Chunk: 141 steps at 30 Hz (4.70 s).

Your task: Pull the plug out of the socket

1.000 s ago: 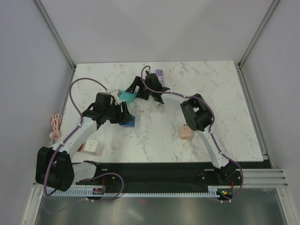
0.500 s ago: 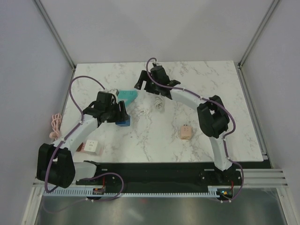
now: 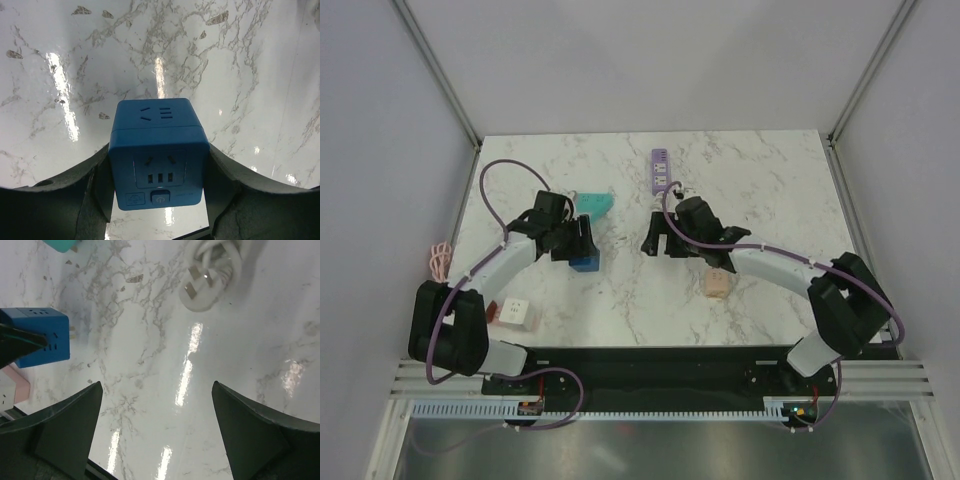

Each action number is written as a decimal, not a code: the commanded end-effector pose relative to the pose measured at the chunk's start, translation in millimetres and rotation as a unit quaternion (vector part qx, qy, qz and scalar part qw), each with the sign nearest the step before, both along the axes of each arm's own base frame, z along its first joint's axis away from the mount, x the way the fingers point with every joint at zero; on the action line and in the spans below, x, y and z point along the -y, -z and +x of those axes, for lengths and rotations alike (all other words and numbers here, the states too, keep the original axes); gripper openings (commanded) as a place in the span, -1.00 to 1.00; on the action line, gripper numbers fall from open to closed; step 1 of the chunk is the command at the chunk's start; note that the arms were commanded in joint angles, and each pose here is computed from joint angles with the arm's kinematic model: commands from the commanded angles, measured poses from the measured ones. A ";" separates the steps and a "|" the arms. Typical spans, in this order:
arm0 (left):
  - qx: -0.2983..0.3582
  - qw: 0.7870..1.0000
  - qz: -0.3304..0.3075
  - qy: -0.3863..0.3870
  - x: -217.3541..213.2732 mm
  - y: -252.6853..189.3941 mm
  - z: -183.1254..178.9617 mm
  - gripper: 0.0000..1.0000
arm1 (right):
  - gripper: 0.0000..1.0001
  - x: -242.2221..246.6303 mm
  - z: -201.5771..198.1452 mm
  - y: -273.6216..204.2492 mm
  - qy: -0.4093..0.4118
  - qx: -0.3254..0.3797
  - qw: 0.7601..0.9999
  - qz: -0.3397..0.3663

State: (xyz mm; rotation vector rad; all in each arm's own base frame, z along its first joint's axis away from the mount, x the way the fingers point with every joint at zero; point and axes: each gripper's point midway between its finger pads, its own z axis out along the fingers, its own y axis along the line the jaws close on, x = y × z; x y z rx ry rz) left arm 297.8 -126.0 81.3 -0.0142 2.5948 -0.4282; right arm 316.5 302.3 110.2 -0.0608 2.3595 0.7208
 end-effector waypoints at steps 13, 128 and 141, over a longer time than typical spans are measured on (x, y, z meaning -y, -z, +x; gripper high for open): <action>-0.015 0.993 -0.095 0.064 37.6 -4.2 -0.2 -0.29 | 0.96 35.2 -33.9 -26.6 0.038 0.043 0.997 0.054; -0.123 0.680 0.166 -0.703 -250.7 -20.3 -136.0 1.00 | 0.96 -13.4 -82.2 -9.7 -0.043 0.005 0.999 0.013; -0.216 0.657 0.154 -0.706 -240.8 21.1 -139.5 0.78 | 0.96 -27.6 -92.5 -8.2 -0.062 0.002 0.998 0.018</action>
